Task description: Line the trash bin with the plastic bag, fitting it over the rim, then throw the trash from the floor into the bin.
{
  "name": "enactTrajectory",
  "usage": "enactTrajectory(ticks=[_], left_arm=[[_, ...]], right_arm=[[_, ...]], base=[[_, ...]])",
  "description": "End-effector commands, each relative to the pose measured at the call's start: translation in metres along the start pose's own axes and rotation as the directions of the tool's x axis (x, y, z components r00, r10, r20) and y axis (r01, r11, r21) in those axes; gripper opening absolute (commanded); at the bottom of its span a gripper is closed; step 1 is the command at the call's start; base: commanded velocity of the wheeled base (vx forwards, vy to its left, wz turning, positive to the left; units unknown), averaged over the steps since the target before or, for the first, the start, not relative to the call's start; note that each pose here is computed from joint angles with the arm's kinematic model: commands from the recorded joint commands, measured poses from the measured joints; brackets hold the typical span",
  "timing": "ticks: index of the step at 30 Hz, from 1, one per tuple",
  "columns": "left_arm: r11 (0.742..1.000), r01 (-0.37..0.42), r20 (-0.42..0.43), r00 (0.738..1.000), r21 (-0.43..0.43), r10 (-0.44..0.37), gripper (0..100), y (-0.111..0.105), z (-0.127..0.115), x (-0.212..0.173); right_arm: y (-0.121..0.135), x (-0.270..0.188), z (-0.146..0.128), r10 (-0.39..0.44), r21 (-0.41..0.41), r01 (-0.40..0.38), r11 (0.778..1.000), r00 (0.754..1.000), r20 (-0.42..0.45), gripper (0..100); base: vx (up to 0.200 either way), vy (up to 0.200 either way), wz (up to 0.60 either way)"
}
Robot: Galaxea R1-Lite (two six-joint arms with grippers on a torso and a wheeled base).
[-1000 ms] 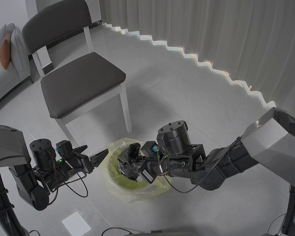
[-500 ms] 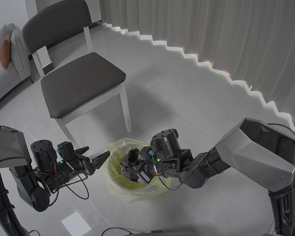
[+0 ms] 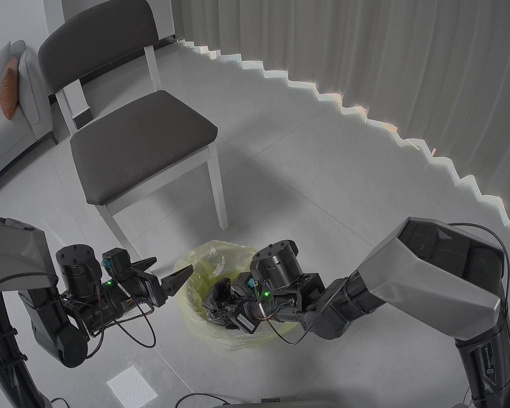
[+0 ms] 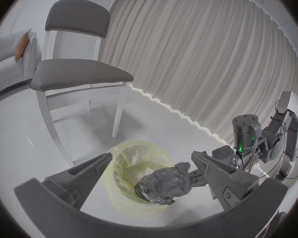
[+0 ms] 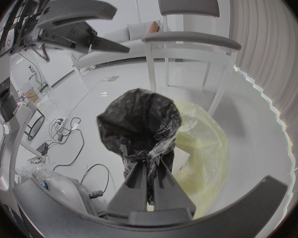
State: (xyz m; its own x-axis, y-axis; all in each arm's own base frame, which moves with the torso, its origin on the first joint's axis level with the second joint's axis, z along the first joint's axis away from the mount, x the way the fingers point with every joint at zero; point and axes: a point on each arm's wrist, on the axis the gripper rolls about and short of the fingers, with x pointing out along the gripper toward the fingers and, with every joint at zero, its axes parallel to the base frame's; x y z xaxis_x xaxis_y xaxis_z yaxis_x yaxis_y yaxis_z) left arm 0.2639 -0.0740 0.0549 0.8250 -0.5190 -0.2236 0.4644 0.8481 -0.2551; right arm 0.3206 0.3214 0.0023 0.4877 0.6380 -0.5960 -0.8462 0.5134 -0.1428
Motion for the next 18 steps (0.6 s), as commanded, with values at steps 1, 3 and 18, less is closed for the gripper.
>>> enactTrajectory(ticks=[1, 3, 18], left_arm=[[1.000, 0.001, 0.003, 1.000, 0.001, -0.001, 100, 0.000, -0.002, 0.000], [1.000, 0.002, 0.001, 1.000, 0.000, -0.002, 100, 0.000, -0.002, 0.000], [1.000, -0.001, -0.007, 1.000, -0.005, 0.001, 100, 0.001, -0.004, 0.001]], right_arm=[[-0.011, 0.012, -0.002, -0.013, 0.008, 0.013, 1.000, 1.000, 0.011, 0], [-0.033, 0.020, -0.002, -0.045, 0.033, 0.044, 0.998, 0.999, 0.006, 0], [-0.088, 0.032, 0.000, -0.144, 0.091, 0.139, 0.986, 0.988, 0.050, 0]], base=[[0.000, 0.000, 0.00], [0.000, 0.000, 0.00], [0.000, 0.000, 0.00]])
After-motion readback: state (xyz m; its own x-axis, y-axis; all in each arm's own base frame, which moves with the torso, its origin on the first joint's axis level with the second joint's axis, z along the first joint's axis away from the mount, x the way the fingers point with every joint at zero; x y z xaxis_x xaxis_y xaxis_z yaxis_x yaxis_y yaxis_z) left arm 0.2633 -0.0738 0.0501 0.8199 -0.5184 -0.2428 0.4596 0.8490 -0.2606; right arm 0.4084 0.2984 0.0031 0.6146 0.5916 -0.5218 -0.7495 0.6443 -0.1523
